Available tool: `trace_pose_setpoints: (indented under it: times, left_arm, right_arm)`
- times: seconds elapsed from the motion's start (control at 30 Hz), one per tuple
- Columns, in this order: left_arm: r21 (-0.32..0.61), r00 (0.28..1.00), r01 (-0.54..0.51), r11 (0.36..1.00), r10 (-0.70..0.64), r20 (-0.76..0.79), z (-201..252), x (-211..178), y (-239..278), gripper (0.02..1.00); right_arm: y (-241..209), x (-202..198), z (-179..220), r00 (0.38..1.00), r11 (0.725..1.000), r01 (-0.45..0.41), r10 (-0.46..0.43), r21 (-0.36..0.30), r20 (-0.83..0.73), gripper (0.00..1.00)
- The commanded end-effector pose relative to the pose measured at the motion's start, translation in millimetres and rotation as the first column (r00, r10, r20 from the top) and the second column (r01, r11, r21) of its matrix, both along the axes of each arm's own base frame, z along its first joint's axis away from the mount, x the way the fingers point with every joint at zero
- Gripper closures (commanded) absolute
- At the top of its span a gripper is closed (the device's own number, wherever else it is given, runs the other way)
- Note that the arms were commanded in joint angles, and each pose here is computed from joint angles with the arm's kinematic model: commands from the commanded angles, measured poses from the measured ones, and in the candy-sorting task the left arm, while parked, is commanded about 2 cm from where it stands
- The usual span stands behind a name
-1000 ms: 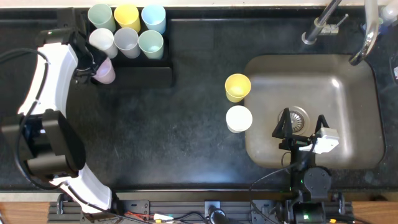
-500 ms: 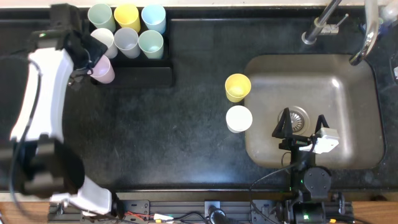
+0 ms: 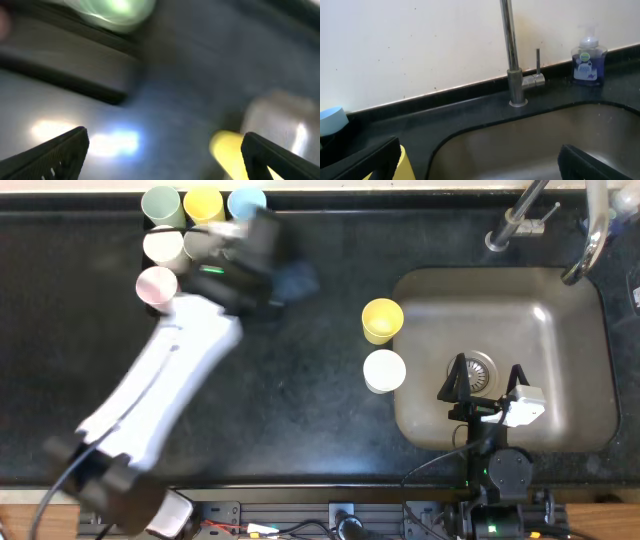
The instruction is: Store Cups
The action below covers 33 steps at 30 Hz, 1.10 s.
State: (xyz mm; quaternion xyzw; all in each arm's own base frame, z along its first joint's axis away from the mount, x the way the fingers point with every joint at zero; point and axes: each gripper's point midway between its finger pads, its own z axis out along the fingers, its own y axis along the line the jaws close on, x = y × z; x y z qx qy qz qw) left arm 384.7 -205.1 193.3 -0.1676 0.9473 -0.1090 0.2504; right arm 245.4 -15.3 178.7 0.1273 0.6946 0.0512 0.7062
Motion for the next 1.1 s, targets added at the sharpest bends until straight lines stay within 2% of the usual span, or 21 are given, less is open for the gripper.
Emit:
trace_pose_setpoints:
  times: [0.03, 0.17, 0.37, 1.1]
  left_arm:
    - [0.003, 0.988, 0.155, 0.988, -0.155, -0.022, -25.6, -15.8, -65.9, 0.018]
    - [-0.021, 0.973, 0.223, 0.975, -0.224, -0.060, -38.5, -27.7, -95.1, 0.018]
    - [-0.018, 0.964, 0.255, 0.967, -0.256, -0.073, -47.0, -31.9, -112.5, 0.018]
    - [0.015, 0.959, 0.241, 0.970, -0.235, -0.161, -91.0, -23.2, -110.5, 0.036]
  right_arm:
    - [-0.6, 0.3, -3.1, 1.000, 1.000, 0.001, -0.001, 0.004, 0.001, 0.003]
    - [-0.6, 0.3, -3.1, 1.000, 1.000, 0.001, -0.001, 0.004, 0.001, 0.005]
    - [-0.6, 0.3, -3.1, 1.000, 1.000, 0.001, -0.001, 0.004, 0.001, 0.003]
    - [-0.7, 0.3, -3.1, 1.000, 1.000, 0.001, -0.001, 0.004, 0.001, 0.003]
